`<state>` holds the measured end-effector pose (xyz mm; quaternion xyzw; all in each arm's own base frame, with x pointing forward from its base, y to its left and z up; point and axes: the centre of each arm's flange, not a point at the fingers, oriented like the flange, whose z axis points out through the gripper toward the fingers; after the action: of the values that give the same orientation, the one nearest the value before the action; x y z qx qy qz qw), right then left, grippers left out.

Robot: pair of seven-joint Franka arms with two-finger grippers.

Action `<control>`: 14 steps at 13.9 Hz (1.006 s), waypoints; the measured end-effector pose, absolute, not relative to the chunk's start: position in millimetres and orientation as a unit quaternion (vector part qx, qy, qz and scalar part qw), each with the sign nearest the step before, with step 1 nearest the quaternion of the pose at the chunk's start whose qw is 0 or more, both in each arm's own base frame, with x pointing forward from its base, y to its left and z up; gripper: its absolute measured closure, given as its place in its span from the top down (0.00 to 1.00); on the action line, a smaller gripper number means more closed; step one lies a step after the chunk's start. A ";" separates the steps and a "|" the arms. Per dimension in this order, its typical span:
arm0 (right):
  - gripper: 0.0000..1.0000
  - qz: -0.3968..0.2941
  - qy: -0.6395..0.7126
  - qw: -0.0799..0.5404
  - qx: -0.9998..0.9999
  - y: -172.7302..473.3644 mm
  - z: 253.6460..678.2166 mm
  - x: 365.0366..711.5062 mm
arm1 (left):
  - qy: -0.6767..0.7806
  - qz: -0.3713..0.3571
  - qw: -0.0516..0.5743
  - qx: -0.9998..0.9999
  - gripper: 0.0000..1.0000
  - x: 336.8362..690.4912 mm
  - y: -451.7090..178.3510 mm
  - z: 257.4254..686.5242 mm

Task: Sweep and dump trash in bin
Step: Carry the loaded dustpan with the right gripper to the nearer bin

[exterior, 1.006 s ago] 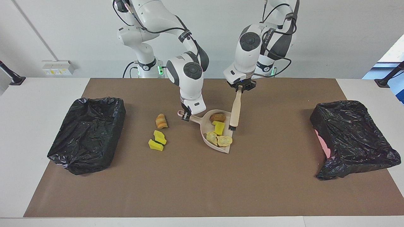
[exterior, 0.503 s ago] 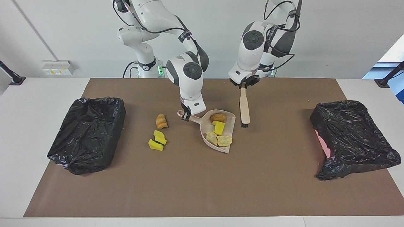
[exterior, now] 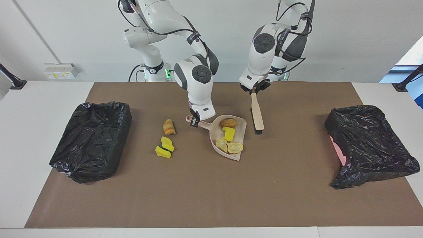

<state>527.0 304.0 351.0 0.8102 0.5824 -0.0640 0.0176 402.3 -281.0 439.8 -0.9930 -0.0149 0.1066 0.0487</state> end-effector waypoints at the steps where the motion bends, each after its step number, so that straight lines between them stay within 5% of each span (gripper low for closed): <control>1: 0.32 -0.065 0.577 0.018 0.814 297.5 353.2 530.1 | -0.018 0.106 0.048 -0.993 0.27 402.8 -280.6 439.9; 10: 0.32 -0.062 0.525 0.018 0.848 139.2 467.7 565.6 | -0.010 0.060 0.019 -0.998 0.27 403.7 -299.8 442.2; 14: 0.32 -0.054 0.505 0.020 0.861 45.1 548.6 543.1 | -0.007 0.040 0.014 -0.999 0.27 341.5 -368.4 412.7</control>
<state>543.1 45.1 548.6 0.8611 0.5052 -0.0539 0.0202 341.5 -368.4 412.7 -0.9991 -0.0069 0.0396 0.0139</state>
